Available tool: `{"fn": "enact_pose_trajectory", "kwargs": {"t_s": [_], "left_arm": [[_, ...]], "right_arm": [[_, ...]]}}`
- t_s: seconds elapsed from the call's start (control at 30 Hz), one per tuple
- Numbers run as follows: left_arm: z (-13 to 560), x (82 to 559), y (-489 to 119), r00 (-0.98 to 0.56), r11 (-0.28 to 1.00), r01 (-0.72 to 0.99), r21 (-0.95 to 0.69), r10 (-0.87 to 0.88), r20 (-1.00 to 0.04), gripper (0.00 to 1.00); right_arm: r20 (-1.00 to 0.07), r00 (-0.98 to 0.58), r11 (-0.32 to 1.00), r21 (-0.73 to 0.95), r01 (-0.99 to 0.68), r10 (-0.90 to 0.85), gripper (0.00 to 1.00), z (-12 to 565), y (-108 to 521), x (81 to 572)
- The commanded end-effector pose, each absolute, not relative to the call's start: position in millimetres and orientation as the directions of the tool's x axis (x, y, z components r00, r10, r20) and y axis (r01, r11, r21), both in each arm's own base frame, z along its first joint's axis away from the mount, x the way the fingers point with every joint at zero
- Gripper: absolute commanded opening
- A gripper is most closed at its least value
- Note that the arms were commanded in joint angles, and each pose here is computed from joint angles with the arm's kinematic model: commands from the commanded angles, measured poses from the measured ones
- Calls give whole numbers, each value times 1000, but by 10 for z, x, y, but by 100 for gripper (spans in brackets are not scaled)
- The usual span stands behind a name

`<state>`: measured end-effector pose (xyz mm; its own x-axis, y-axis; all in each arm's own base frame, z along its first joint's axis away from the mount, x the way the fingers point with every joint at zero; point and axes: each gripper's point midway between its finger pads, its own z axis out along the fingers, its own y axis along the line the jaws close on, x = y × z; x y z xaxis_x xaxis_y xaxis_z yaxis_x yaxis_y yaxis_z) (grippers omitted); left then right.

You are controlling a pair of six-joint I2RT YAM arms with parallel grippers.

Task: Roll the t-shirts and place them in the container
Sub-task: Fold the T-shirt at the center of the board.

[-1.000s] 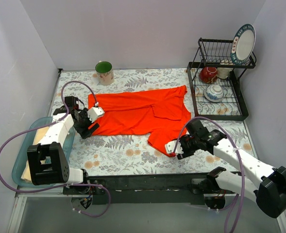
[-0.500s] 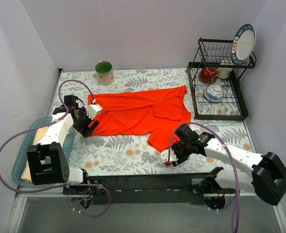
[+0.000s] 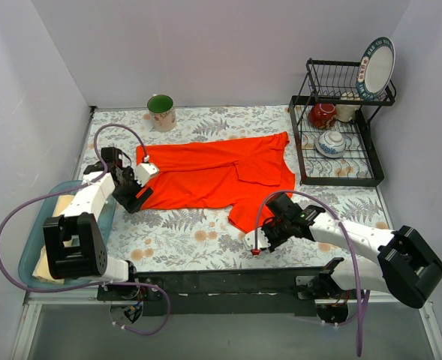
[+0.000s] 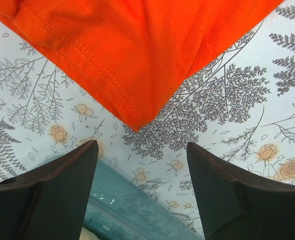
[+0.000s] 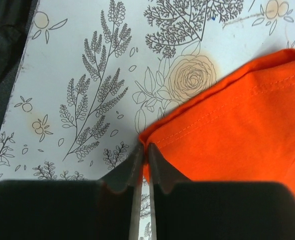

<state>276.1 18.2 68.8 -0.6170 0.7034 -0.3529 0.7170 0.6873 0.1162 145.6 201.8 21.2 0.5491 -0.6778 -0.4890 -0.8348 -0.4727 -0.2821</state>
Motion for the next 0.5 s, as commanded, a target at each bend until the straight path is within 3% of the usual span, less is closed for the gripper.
{"fn": "enact_pose_trajectory", "kwargs": {"t_s": [0.0,0.1,0.27,0.47], "left_arm": [[730,2838,192,-577,650,748,135,737,-352,71],[708,2786,196,-501,570,808,148,797,-337,71],[709,2751,175,-235,306,931,199,920,-313,72],[663,2768,143,-60,122,972,200,954,-293,59]], "right_arm": [[-470,523,-464,-245,-851,-711,5,153,1941,1415],[-479,497,-439,-236,-867,-724,1,232,1904,1371],[-537,392,-320,-226,-920,-747,1,471,1942,1367],[-557,274,-216,-168,-962,-784,1,505,1907,1333]]}}
